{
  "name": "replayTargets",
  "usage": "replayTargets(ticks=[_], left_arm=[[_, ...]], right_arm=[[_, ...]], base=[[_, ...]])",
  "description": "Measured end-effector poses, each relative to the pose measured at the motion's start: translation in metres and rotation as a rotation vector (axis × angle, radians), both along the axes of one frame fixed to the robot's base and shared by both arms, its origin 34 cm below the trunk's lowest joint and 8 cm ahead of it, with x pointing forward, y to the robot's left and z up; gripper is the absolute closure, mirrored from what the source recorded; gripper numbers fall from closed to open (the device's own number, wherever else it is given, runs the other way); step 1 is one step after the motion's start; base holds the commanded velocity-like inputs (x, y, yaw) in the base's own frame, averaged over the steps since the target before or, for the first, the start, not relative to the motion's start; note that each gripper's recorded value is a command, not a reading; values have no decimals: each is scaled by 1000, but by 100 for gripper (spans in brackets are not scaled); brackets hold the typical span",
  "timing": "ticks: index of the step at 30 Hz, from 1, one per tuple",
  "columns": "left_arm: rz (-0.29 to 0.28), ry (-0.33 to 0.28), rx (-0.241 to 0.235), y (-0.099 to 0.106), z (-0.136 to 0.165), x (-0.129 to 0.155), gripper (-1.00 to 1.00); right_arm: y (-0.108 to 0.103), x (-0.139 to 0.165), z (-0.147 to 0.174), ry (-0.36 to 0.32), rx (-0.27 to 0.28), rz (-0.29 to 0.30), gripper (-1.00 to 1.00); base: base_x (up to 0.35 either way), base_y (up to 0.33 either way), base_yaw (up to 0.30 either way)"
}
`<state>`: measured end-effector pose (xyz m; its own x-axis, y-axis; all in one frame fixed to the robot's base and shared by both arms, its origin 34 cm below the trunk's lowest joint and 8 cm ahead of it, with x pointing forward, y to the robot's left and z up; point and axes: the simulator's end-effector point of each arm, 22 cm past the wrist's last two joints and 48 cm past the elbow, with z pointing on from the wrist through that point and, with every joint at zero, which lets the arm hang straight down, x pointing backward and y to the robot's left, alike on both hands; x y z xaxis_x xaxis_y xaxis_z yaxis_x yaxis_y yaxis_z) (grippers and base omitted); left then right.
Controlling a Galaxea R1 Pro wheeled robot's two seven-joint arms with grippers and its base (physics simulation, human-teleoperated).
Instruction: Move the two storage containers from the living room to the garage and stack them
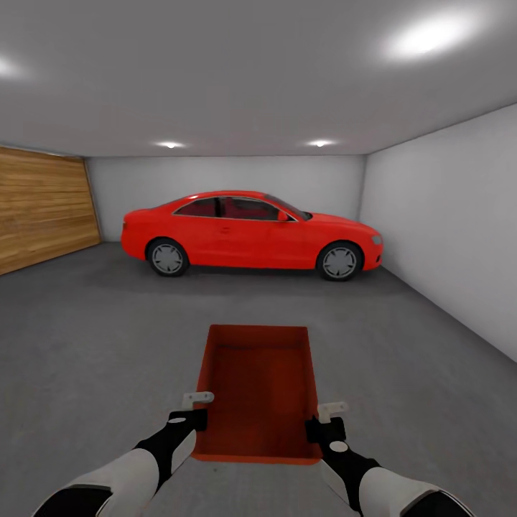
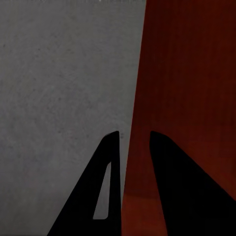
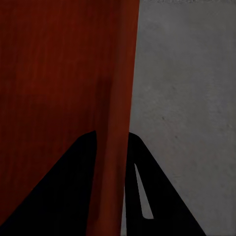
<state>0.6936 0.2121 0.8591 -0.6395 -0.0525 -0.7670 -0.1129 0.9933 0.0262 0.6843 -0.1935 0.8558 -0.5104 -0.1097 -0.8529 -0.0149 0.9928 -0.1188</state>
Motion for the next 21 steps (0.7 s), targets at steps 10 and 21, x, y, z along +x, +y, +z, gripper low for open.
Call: replayTargets(ticks=[10,21], left_arm=[[0,1,0,0,0,0,100],[0,0,0,0,0,0,100]], right_arm=[[0,0,0,1,-1,0,100],[0,0,0,0,0,0,100]], base=[[321,0,0],[321,0,0]])
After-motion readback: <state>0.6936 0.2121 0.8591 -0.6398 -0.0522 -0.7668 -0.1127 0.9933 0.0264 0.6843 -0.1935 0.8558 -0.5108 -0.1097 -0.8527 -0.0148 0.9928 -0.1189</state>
